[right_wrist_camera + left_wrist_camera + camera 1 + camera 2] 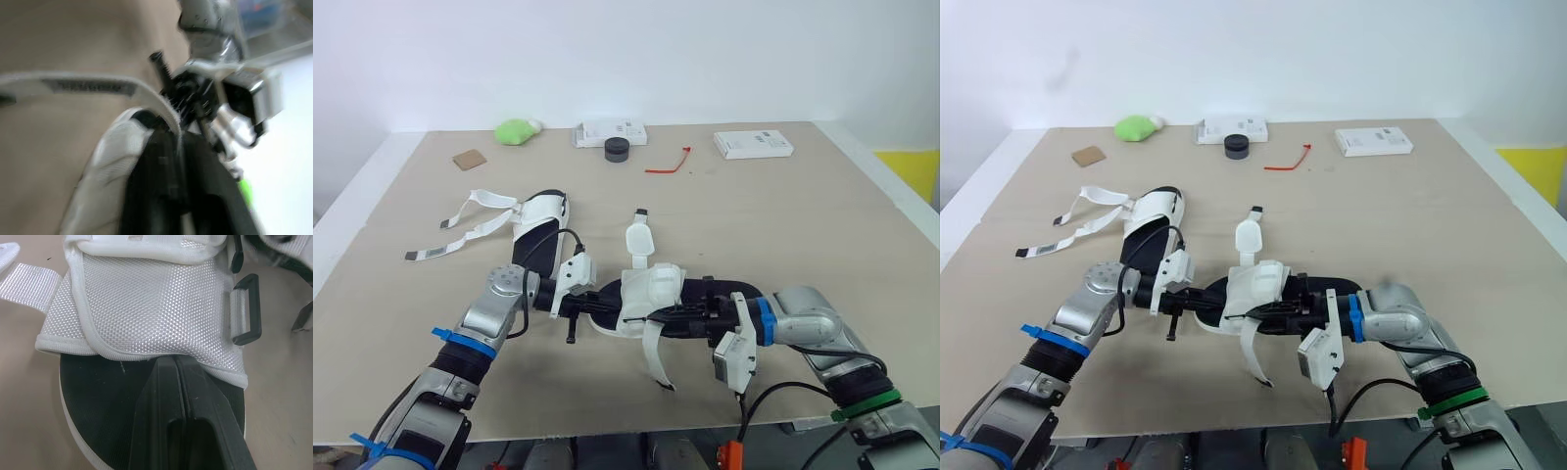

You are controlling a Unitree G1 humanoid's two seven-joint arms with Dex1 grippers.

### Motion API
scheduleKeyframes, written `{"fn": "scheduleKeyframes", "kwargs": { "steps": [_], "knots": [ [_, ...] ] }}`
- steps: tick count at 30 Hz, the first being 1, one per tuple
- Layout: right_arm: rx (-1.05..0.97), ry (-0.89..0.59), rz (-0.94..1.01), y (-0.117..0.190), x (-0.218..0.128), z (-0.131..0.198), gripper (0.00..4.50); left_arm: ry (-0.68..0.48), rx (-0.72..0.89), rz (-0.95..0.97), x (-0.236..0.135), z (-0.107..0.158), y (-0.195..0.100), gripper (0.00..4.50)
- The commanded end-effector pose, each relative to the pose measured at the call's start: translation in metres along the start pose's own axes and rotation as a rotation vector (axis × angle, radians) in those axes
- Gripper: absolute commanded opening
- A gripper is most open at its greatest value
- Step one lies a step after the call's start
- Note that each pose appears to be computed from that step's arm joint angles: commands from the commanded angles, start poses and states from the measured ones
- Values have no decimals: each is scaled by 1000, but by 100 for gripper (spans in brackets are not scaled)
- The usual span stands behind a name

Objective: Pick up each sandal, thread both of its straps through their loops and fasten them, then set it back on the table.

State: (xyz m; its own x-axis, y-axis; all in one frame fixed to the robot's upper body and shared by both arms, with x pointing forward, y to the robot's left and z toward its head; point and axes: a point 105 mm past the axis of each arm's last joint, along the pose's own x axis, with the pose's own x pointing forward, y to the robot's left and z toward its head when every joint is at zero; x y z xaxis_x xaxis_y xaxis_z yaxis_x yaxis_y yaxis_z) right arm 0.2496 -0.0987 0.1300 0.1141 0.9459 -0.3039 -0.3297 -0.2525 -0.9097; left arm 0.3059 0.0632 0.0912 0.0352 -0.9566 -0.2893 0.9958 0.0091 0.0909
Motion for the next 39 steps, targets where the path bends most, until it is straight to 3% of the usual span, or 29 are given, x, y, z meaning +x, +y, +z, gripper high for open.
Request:
{"fn": "scheduleKeyframes", "kwargs": {
  "steps": [1, 3, 8, 14, 20, 22, 26, 31, 39],
  "knots": [
    [-5, 6, -2, -6, -3, 3, 226, 130, -132, -45, 6, -43, -17, 0],
    [22, 19, 61, 4, -7, 2, 295, 130, -131, -45, 6, -42, -17, 0],
    [28, 59, 125, 7, -30, 1, 295, 128, -134, -41, 5, -42, -16, 0],
    [95, 237, 133, -27, -72, -17, 295, 130, -139, -45, 4, -44, -19, 0],
    [795, 324, 31, -45, -105, -2, 295, 131, -141, -49, 4, -44, -19, 0],
    [1315, 289, 80, -32, -107, 18, 295, 130, -144, -56, 6, -44, -21, 0],
    [1757, 142, 200, -23, -83, 66, 295, 126, -150, -56, 6, -44, -23, 0],
    [2034, 167, 89, -10, -48, 77, 295, 129, -163, -58, 4, -46, -31, 0],
    [2065, 323, -4, 14, -12, 64, 295, 127, -171, -57, 5, -44, -35, 0]
  ]
}}
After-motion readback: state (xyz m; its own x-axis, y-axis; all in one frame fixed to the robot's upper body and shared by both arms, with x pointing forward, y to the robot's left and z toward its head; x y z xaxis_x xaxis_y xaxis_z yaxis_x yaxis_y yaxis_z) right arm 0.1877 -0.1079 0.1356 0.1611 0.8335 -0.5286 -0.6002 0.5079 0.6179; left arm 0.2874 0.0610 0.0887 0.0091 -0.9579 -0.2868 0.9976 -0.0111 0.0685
